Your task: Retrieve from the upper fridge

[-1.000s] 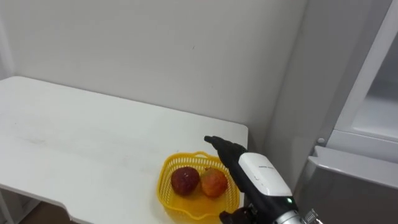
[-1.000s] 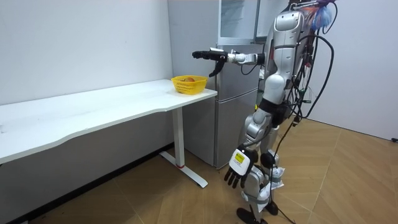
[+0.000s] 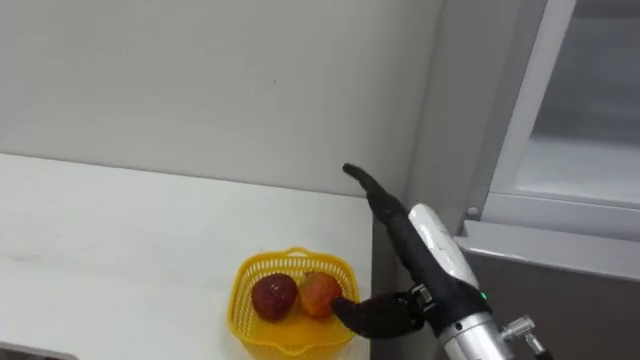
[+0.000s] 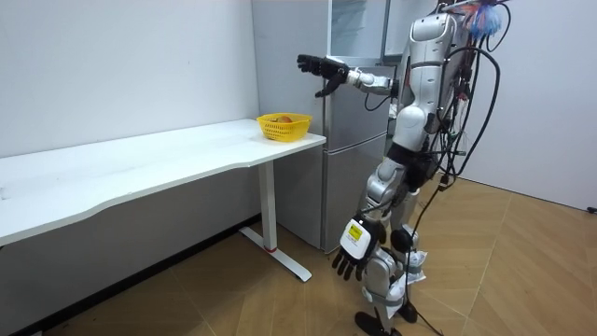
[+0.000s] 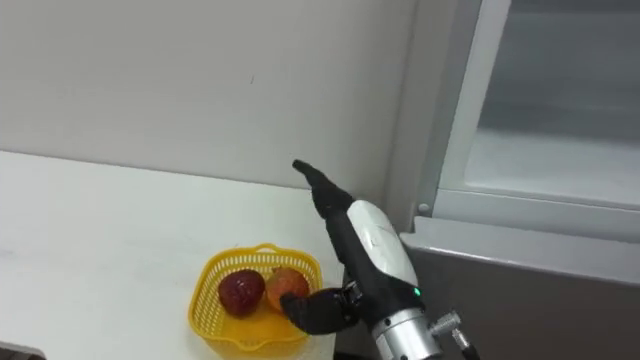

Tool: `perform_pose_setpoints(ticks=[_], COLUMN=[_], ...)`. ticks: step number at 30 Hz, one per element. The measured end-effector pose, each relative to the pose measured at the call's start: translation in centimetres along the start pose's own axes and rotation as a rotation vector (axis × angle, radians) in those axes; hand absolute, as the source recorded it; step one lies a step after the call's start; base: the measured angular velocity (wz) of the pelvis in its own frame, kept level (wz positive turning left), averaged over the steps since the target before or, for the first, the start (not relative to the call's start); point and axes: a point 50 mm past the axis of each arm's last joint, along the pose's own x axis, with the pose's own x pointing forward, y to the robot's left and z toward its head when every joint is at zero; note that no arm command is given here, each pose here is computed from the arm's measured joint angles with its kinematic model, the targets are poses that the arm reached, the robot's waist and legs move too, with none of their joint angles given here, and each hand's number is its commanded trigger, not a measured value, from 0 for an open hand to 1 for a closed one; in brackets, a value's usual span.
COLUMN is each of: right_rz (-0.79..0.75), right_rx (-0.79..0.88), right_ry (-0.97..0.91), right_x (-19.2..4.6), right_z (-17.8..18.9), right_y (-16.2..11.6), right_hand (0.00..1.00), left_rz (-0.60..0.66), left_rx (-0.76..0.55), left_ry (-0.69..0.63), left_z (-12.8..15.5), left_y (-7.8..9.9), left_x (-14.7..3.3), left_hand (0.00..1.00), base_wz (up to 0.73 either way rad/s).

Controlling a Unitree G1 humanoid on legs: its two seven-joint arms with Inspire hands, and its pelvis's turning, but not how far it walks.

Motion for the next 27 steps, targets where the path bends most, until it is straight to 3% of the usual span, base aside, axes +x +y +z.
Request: perform_pose_setpoints(ticks=[6,15,27], right_rz=[-0.022,-0.078,-0.305], right_rx=[0.133,0.224,0.203], right_ry=[0.027,0.019,0.124], right_x=[-2.5,-4.3,-7.4], right_z=[0.3,1.5,-0.2], right_y=[0.7,0.2,-2.0], right_hand=[0.0,0.0,0.0], left_rz=[-0.013,0.007,-0.001], left_rx=[-0.014,-0.019,-0.038], left_ry=[-0.016,-0.018,-0.004], left_z=[0.6,0.5,-0.4], left_y=[-1.4,-1.7,-2.2], left_x=[0.0,-0.1,-0.3], left_hand=[0.0,0.0,0.0], base_wz=[-0.15,-0.15,-0.08])
